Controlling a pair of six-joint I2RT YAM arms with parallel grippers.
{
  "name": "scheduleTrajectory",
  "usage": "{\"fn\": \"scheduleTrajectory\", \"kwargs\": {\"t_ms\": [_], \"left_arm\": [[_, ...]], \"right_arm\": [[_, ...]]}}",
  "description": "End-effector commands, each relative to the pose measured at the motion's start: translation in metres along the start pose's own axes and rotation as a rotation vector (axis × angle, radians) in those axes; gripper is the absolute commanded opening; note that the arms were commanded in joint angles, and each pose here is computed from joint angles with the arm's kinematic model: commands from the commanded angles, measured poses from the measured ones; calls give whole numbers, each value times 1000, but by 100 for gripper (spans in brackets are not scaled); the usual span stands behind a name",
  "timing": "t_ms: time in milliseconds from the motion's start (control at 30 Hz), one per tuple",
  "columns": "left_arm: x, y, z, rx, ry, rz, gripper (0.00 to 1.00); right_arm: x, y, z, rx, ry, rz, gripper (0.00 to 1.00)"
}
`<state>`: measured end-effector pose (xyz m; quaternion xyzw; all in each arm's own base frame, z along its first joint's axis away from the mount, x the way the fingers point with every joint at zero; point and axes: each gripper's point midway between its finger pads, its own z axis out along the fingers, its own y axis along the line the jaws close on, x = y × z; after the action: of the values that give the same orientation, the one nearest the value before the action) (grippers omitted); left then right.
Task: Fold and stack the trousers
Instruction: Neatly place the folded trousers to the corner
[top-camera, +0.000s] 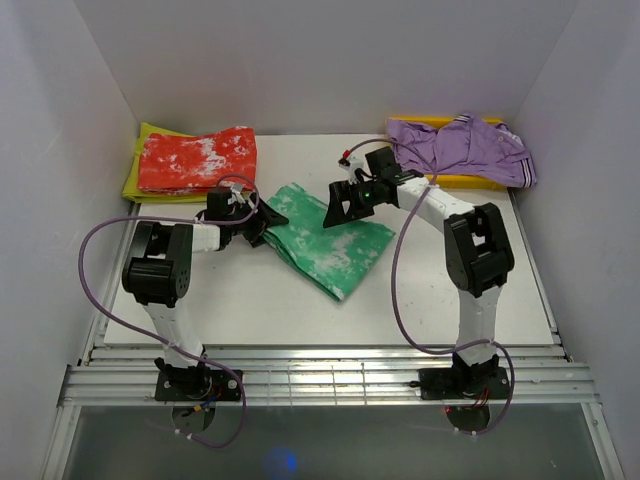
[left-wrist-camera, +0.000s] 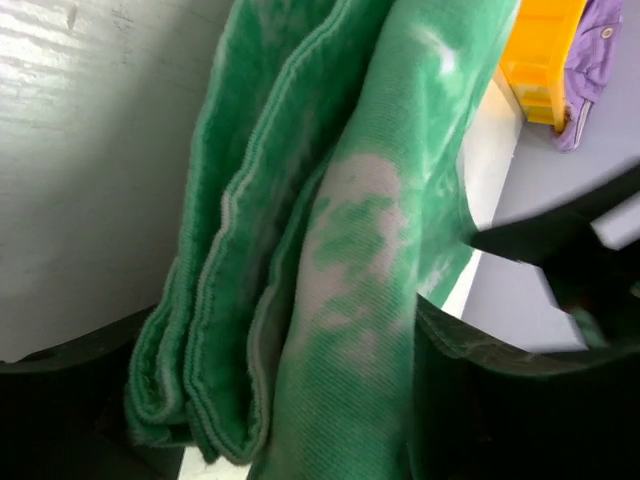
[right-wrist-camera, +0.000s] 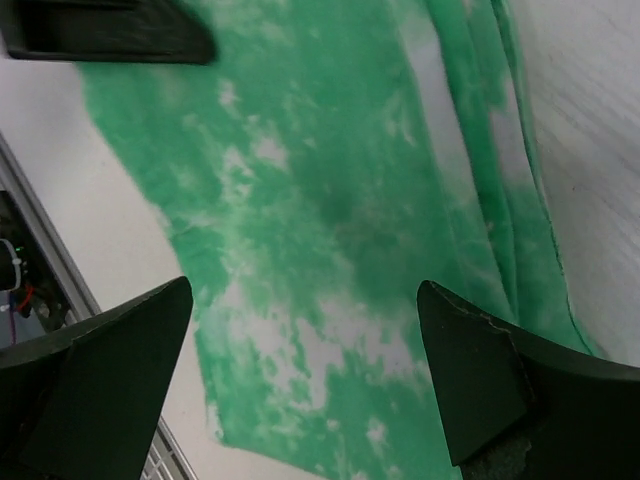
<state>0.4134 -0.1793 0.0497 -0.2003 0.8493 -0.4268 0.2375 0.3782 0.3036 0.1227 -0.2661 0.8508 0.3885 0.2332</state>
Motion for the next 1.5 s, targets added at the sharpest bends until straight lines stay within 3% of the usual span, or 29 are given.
{"fn": "scheduleTrajectory", "kwargs": {"t_ms": [0, 333, 433, 467, 567, 600, 700, 833, 1067, 1267, 1467], "left_arm": [[-3, -19, -16, 52, -9, 16, 82], [-13, 2, -25, 8, -75, -76, 83], [-14, 4, -25, 14, -81, -103, 69], [-13, 5, -26, 12, -80, -115, 56], [-14, 4, -28, 15, -88, -112, 36], [-15, 5, -28, 14, -93, -114, 23], [-17, 5, -27, 24, -94, -100, 0], [-24, -37, -31, 155, -67, 34, 0], [-57, -108, -47, 247, -192, 287, 0], [-98, -143, -48, 271, -299, 370, 0], [-154, -187, -52, 293, -444, 528, 0]], "right_arm": [[-17, -14, 26, 43, -29, -3, 98], [14, -36, 59, 120, 42, 125, 99], [20, -33, 58, 116, 54, 145, 99], [21, -32, 58, 113, 55, 148, 99], [17, -27, 57, 96, 46, 142, 98], [15, -26, 57, 91, 43, 142, 98], [7, -19, 56, 63, 32, 128, 95], [-12, -8, 44, 30, 3, 76, 90], [-67, -13, -37, 57, -158, 16, 90], [-59, -32, -87, 140, -179, 3, 90], [-45, -40, -100, 175, -170, 7, 90]]}}
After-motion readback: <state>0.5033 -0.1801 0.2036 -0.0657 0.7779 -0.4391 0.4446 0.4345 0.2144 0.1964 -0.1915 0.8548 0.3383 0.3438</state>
